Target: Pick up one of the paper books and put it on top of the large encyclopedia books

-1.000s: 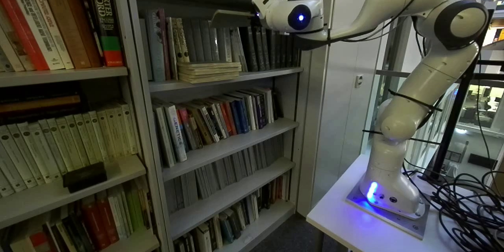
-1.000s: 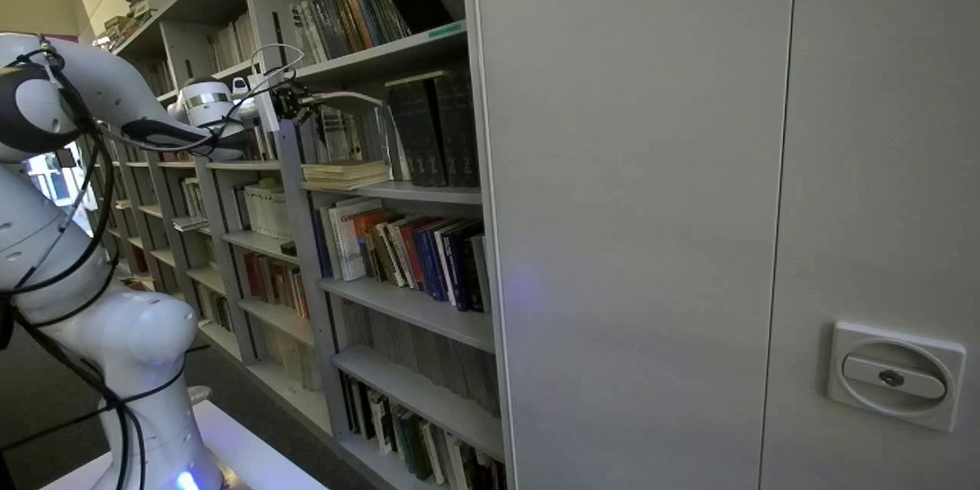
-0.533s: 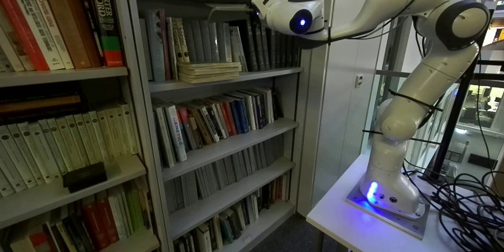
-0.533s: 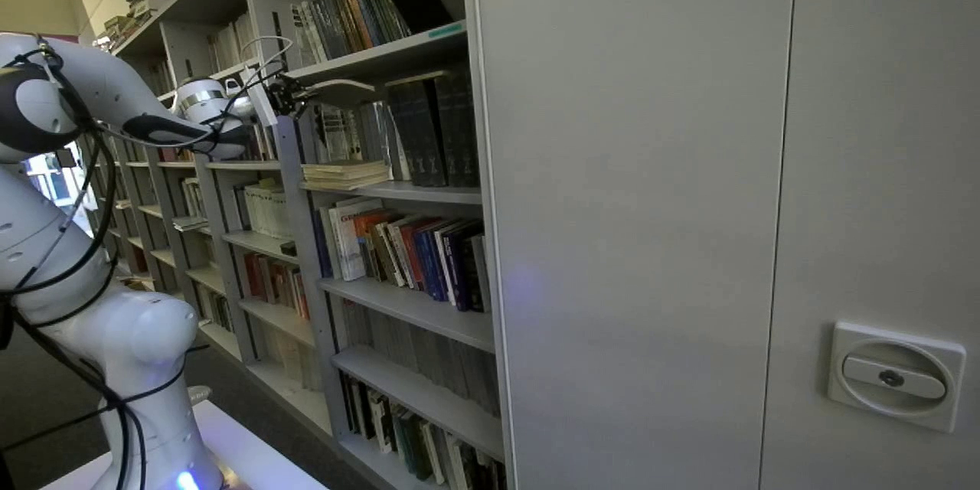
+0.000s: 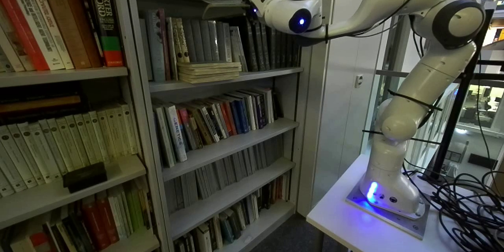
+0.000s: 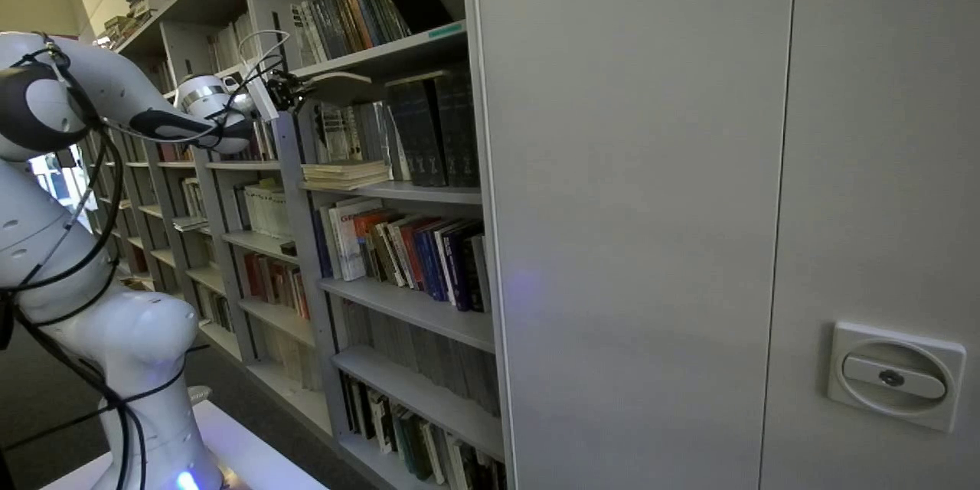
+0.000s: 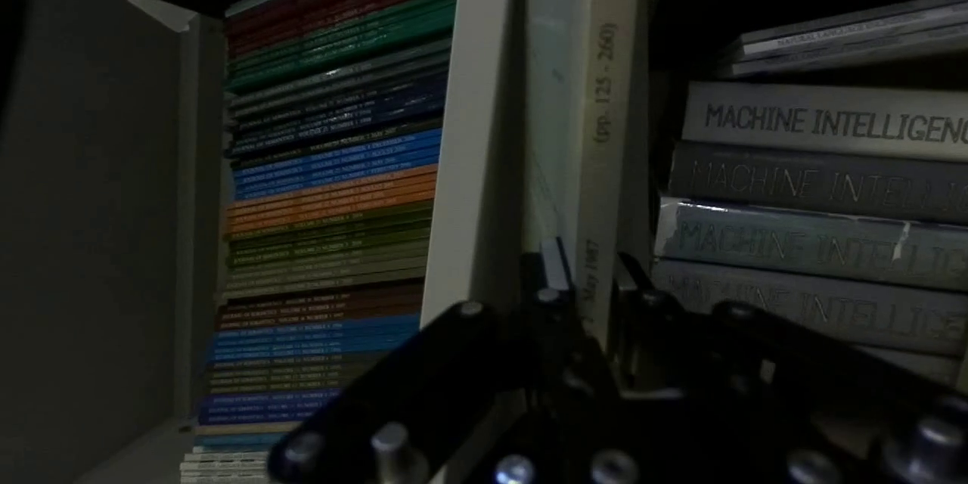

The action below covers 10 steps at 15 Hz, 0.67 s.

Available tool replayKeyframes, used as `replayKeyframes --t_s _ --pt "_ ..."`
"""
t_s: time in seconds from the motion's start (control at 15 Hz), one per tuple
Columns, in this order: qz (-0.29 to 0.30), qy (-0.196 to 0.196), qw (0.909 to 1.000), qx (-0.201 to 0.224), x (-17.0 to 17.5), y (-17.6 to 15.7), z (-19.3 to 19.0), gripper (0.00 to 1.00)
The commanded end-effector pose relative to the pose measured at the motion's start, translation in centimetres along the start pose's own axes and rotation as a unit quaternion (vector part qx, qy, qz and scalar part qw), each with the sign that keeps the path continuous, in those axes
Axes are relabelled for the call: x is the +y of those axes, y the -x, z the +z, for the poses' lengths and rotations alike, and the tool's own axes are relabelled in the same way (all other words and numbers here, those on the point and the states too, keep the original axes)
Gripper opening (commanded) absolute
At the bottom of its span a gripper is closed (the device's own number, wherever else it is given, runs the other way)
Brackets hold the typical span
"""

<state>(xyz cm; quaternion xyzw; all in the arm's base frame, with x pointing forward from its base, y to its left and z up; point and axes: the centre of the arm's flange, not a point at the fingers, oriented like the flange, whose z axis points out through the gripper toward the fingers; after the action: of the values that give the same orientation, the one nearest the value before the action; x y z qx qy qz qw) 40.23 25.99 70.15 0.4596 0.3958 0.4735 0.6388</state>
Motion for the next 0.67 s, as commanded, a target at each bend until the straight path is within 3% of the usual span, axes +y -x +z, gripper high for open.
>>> replayKeyframes --t_s 0.0,0.6 --pt "0.000 0.022 0.9997 0.010 2.2 -0.1 2.0 0.03" --pt "-0.009 0.012 0.9998 -0.011 2.4 1.4 6.3 0.03"
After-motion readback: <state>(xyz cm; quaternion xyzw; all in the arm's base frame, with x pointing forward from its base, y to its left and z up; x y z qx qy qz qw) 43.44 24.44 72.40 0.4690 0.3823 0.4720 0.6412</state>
